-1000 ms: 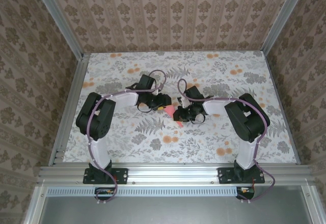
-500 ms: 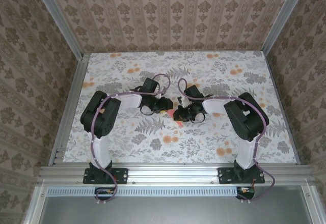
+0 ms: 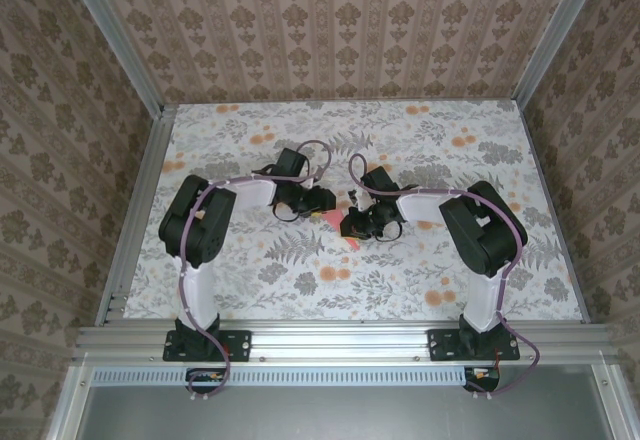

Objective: Fold a paper plane with a square sheet of paper (pick it up from the middle)
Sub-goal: Fold the wing for the fifth time at the center of the table.

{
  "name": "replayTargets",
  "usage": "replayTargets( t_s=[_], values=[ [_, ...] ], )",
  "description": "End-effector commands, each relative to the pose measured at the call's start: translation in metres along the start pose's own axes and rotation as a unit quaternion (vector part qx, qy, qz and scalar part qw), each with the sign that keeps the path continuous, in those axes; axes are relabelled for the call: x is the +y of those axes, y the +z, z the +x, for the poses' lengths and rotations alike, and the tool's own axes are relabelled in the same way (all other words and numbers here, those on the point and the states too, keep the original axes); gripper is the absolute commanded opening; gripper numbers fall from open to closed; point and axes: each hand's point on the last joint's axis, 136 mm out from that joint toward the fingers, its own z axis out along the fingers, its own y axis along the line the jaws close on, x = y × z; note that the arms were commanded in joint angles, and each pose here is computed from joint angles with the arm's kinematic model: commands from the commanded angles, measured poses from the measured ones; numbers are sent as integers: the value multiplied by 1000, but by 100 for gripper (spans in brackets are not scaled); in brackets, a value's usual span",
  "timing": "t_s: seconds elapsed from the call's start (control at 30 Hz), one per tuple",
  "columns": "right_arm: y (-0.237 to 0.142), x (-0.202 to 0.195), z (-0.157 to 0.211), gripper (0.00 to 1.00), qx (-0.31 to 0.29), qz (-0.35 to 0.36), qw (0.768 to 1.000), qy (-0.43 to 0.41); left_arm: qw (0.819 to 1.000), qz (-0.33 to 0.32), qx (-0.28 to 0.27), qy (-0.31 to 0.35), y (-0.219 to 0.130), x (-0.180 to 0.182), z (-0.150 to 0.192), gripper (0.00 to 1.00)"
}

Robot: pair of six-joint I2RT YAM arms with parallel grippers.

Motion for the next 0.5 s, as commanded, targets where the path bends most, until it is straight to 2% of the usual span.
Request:
replayTargets(
  t_s=[0.0, 0.13, 0.47],
  values=[
    [11, -60, 54, 13, 81, 100, 990, 63, 998, -61, -12, -13, 0, 51, -12, 41],
    [11, -61, 56, 13, 83, 101, 989, 63, 997, -68, -24, -30, -9, 73, -22, 41],
    [10, -57, 52, 14, 77, 94, 991, 60, 995, -78, -46, -33, -30, 86, -46, 41]
  ],
)
